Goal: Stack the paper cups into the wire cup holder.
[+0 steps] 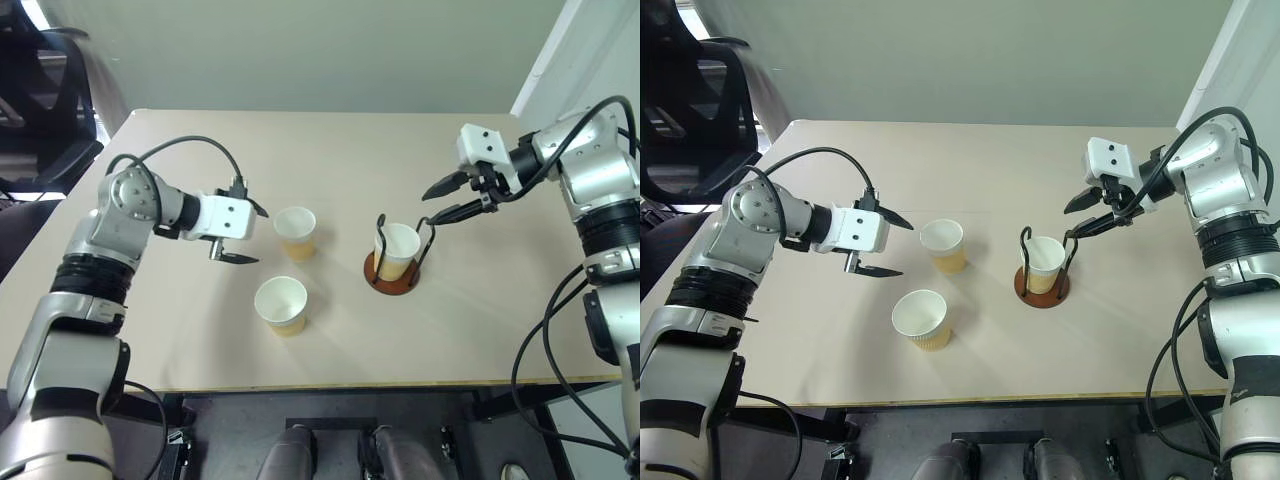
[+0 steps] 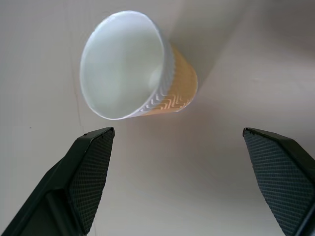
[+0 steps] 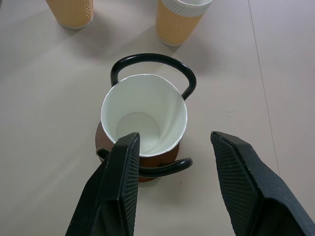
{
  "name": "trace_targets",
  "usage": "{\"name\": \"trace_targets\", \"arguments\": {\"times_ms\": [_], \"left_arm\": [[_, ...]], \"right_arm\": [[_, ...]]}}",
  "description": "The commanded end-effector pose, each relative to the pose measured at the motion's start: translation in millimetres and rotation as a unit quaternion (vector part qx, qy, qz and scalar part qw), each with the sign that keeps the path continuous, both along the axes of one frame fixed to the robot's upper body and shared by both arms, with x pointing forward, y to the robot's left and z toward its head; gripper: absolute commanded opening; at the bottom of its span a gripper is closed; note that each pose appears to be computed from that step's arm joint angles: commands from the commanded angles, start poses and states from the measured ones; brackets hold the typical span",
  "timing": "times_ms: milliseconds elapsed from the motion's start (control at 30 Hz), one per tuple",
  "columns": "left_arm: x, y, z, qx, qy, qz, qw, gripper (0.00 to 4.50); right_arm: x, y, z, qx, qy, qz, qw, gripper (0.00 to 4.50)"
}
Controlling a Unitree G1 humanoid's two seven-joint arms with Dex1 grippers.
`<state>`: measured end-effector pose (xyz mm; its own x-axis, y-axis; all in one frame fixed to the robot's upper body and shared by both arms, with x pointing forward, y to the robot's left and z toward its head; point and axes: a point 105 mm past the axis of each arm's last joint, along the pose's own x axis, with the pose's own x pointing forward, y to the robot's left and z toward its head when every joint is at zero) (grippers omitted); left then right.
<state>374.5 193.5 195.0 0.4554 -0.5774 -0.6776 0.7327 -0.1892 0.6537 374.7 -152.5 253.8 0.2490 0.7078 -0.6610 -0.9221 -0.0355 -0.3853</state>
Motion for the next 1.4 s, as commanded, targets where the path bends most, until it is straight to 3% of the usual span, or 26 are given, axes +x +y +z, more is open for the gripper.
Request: {"name": "trace_targets", "arguments": {"times_ms": [33, 433, 1067, 1167, 1400], "left_arm": [[5.8, -7.0, 8.9, -0.003, -0.031, -0.013, 0.999, 4.50], [16.4, -18.6, 15.1, 0.024, -0.049, -0.030, 0.998, 4.50], [20.8, -30.6, 0.4, 0.052, -0.030, -0.053, 0.997, 4.50], [20.0, -32.3, -0.2, 0.054, -0.026, -0.058, 0.996, 3.95], [18.4, -33.7, 0.1, 0.055, -0.020, -0.063, 0.996, 1.39]], "right_arm": [[-1.7, 1.6, 17.2, 0.002, -0.026, 0.009, 1.000, 2.24], [-1.9, 0.1, 18.5, 0.001, -0.025, 0.005, 1.000, 2.24], [-3.2, -1.6, 19.7, -0.001, -0.023, 0.002, 1.000, 2.24], [-3.5, -1.0, 19.6, 0.000, -0.023, 0.003, 1.000, 2.29], [-4.2, -0.5, 19.3, 0.000, -0.023, 0.005, 1.000, 2.29]]}}
